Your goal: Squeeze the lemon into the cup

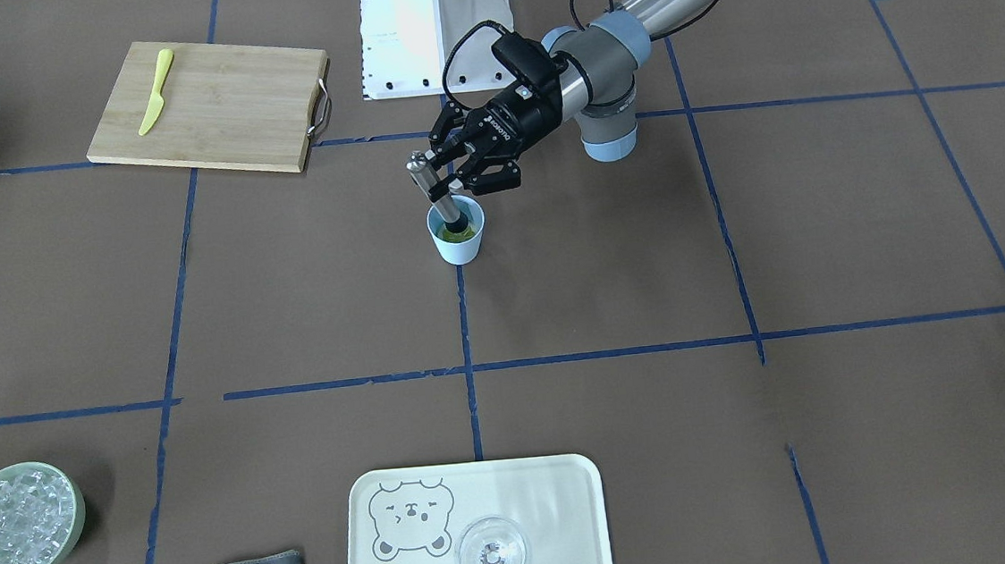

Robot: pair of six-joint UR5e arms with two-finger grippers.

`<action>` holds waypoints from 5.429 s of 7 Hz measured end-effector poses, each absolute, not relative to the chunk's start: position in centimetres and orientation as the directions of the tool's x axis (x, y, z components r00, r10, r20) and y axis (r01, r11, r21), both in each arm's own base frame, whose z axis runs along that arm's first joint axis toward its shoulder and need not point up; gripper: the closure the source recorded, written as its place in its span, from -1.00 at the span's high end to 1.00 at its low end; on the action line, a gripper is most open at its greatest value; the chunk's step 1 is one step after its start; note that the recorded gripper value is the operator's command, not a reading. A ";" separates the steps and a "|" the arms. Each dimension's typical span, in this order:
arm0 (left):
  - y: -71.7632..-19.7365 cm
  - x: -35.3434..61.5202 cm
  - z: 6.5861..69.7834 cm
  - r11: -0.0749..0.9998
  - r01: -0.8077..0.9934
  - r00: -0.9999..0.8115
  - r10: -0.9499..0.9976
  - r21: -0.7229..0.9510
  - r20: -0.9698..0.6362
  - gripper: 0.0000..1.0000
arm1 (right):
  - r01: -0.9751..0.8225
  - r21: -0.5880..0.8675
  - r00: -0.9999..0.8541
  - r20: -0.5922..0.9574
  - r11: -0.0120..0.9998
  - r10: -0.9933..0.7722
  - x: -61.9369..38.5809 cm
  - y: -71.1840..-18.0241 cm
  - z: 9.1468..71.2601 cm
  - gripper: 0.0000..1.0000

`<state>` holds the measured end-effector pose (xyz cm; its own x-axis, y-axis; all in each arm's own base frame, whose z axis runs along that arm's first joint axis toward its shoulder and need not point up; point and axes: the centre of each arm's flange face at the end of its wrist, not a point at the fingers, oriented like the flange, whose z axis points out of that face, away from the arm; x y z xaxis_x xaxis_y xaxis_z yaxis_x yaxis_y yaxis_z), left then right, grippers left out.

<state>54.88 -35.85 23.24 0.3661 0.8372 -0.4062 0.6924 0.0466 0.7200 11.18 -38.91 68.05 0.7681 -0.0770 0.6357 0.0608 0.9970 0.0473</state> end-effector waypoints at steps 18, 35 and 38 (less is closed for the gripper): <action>-50.7 28.4 41.6 0.958 0.156 0.756 0.041 0.241 -0.653 -1.00 | 0.059 0.000 0.764 0.644 0.998 -0.045 11.1 -38.3 70.3 1.00; -50.9 29.0 45.8 0.944 -0.034 0.810 0.218 0.327 -0.544 1.00 | 0.061 0.009 0.765 0.642 0.998 -0.052 11.2 -38.8 70.1 1.00; -56.1 11.5 45.9 0.893 -0.139 0.817 0.348 0.428 -0.460 1.00 | 0.058 0.003 0.760 0.648 0.998 -0.046 11.1 -38.9 70.2 1.00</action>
